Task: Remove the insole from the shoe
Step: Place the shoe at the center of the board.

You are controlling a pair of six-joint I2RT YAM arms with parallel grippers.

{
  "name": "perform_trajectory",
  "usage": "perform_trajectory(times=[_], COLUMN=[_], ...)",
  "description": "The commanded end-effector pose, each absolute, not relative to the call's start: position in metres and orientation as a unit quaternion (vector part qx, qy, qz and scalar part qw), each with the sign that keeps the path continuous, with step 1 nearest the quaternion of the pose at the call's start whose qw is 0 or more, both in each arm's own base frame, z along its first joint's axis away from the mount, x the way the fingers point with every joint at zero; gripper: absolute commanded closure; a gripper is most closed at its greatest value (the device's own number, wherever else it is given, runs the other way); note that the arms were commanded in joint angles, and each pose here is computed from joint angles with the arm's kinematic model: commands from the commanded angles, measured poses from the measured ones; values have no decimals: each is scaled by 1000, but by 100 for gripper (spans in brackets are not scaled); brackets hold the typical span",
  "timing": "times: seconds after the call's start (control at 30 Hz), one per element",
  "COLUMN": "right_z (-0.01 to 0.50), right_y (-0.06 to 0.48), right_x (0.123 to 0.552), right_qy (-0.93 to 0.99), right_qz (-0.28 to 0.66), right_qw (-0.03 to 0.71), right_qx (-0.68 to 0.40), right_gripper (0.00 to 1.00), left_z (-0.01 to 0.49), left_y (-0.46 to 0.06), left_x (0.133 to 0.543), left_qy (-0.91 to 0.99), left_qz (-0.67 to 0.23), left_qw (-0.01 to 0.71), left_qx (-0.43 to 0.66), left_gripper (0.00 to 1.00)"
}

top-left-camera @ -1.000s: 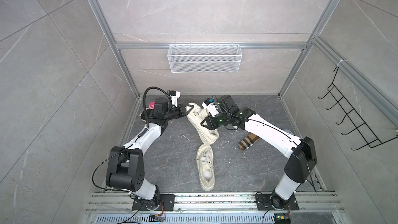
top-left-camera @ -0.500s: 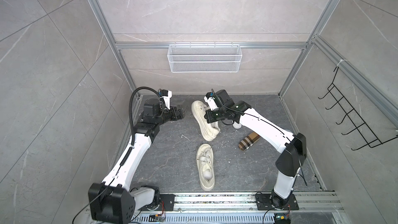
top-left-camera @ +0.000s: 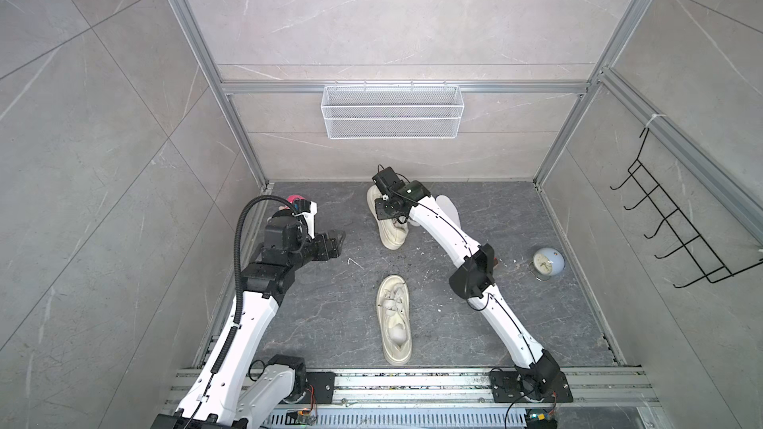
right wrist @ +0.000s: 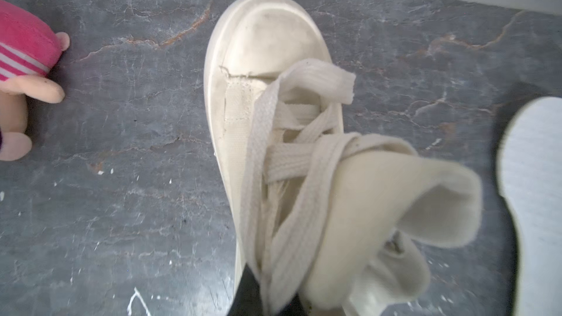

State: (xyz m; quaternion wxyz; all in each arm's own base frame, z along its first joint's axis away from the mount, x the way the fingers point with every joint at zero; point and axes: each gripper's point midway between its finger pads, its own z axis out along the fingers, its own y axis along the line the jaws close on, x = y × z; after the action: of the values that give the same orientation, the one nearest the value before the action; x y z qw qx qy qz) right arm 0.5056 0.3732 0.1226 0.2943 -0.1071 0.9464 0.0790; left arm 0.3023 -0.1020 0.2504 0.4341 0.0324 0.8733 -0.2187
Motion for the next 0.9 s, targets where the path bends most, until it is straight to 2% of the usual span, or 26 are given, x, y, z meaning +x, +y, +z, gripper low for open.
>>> perform_trajectory(times=[0.0,0.1,0.23,0.3,0.37,0.53,0.77,0.87], right_z=[104,92,101,106,119,193,265,279], right_y=[368,384,388,389,395,387,353,356], right_x=[494,488,486,484,481,464,400,373], right_qy=[960,961,959,959,955,937,927,924], right_qz=[83,121,137,143,161,152,48,44], right_qw=[251,228,230,227,228,281,309,306], right_qx=[-87,-101,-98,-95,-103,-141,-207,-226], right_gripper=[100,99,90,68,51,26,12,11], left_z=[257,257,259,259,260,263,241,231], left_y=[-99,-99,-99,-99,-100,-101,-113,-117], left_x=[297,299,301,302,303,303,306,307], left_qy=[869,870,870,869,868,867,868,869], left_qz=[-214,-210,-208,-210,-210,-213,-261,-277], left_qw=[446,444,445,446,448,449,421,410], left_qx=[36,41,42,42,42,42,21,10], left_gripper=[13,13,13,13,13,13,12,12])
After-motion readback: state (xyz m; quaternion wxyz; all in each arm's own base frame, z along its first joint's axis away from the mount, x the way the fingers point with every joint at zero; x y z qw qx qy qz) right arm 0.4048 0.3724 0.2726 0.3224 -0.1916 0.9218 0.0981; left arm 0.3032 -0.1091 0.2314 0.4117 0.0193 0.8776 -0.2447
